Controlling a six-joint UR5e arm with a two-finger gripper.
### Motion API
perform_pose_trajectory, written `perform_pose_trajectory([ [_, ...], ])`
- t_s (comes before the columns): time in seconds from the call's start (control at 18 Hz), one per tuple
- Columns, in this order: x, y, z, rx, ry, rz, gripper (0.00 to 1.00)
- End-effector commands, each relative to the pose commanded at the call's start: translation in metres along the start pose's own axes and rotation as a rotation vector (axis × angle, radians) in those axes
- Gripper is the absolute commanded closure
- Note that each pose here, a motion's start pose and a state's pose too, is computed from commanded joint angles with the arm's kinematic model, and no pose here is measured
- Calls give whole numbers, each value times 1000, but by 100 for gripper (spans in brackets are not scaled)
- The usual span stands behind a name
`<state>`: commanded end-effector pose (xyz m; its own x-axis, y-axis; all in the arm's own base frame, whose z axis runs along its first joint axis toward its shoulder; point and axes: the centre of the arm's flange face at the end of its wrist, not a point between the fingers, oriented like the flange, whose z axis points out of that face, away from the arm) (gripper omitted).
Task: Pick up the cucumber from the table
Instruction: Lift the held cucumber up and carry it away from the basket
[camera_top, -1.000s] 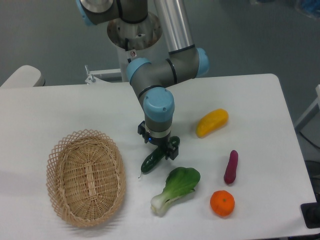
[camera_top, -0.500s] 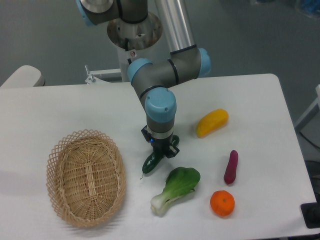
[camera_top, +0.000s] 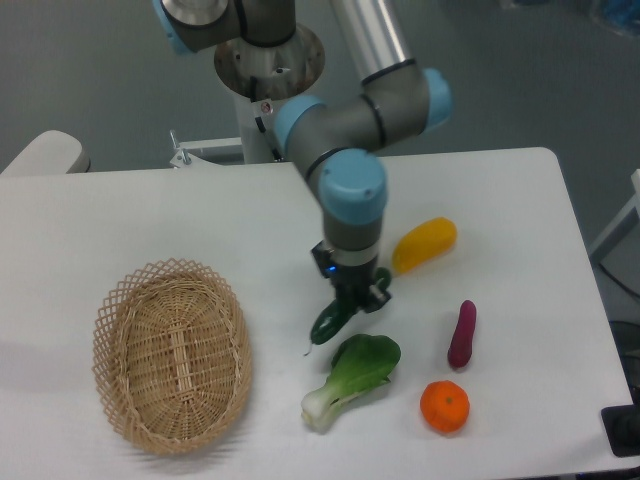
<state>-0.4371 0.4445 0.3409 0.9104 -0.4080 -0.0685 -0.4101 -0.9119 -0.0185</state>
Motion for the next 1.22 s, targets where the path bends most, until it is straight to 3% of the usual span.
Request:
perform_pose_trajectory([
  [0.28,-39,51,-65,10,36,41,87],
  [0.56,-58,118,-76,50,10,103,87],
  [1.22,-65,136,-84,51,-16,96,87],
])
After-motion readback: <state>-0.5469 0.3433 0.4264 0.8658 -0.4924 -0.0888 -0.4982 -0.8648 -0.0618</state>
